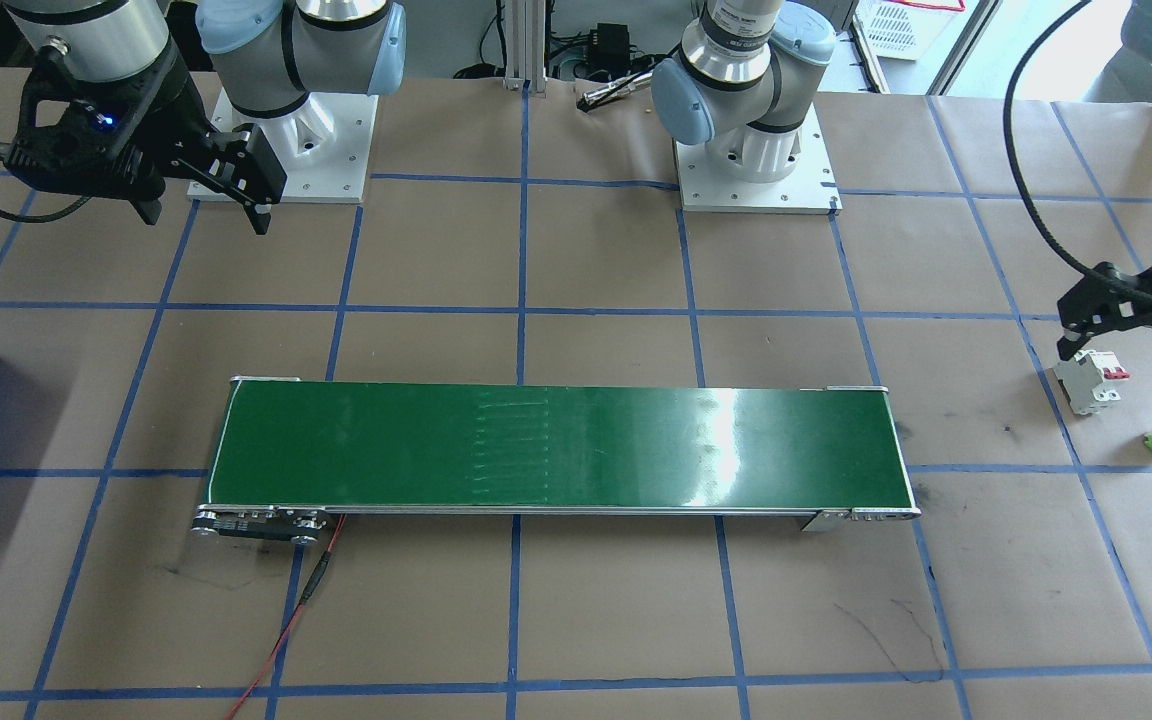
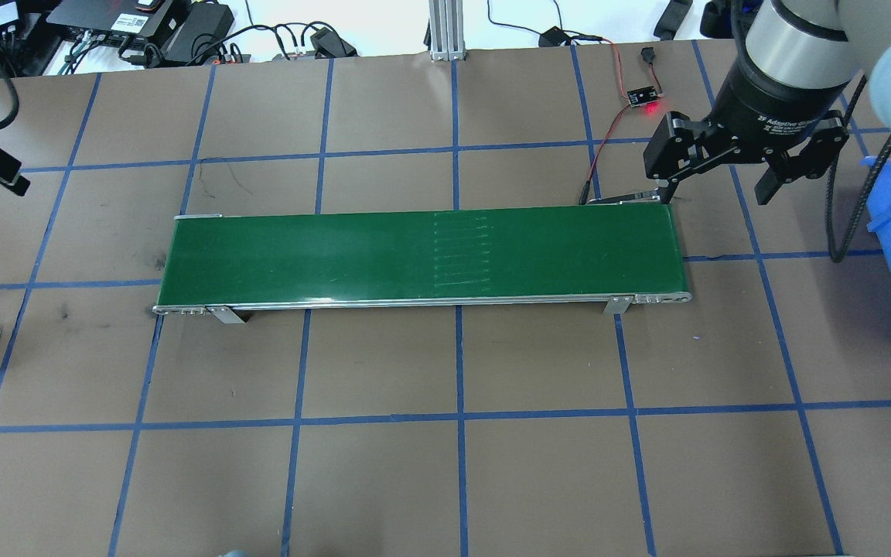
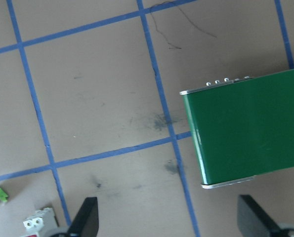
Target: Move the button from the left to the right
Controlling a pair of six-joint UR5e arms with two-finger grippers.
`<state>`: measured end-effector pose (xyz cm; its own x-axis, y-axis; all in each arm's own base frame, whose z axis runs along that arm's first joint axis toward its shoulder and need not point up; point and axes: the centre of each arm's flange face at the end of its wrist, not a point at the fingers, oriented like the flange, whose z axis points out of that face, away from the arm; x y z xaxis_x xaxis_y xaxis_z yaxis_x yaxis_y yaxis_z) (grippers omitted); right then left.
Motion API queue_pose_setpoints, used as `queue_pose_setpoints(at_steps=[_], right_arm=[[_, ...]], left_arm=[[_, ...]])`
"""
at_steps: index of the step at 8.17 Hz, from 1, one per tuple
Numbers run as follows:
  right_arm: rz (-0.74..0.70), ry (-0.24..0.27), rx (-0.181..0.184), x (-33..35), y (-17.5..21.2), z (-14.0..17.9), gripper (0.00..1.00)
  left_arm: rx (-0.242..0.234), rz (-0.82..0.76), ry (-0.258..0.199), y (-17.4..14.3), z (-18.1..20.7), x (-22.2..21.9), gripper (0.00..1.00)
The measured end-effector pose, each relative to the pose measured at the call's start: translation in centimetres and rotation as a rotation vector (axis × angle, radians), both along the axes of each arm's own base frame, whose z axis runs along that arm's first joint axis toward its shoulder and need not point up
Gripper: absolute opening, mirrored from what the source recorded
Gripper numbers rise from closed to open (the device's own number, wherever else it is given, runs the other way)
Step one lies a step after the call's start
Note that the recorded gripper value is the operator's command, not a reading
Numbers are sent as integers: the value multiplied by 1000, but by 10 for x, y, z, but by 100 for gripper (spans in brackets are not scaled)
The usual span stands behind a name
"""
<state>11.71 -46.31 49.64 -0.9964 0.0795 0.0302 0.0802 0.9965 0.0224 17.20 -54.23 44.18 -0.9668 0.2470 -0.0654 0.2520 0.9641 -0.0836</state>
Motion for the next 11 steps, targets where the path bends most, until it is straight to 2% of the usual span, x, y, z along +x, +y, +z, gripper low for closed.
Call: queue_pose_setpoints(at_steps=[2, 5, 7, 9, 11], right_arm=[[-1, 0, 0, 0, 0, 0, 100], [-1, 0, 1, 0, 0, 0, 100], [-1, 0, 1, 0, 0, 0, 100], [-1, -1, 1, 0, 0, -1, 100], [-1, 0, 1, 0, 0, 0, 100]], left_arm=[[70, -52, -13, 4, -39, 73, 100], [127, -161, -29, 24, -76, 168, 100], [131, -285, -66, 27, -89, 216, 100], [144, -413, -74, 21, -107, 260, 100], [159, -531, -63, 6, -135, 293, 100]])
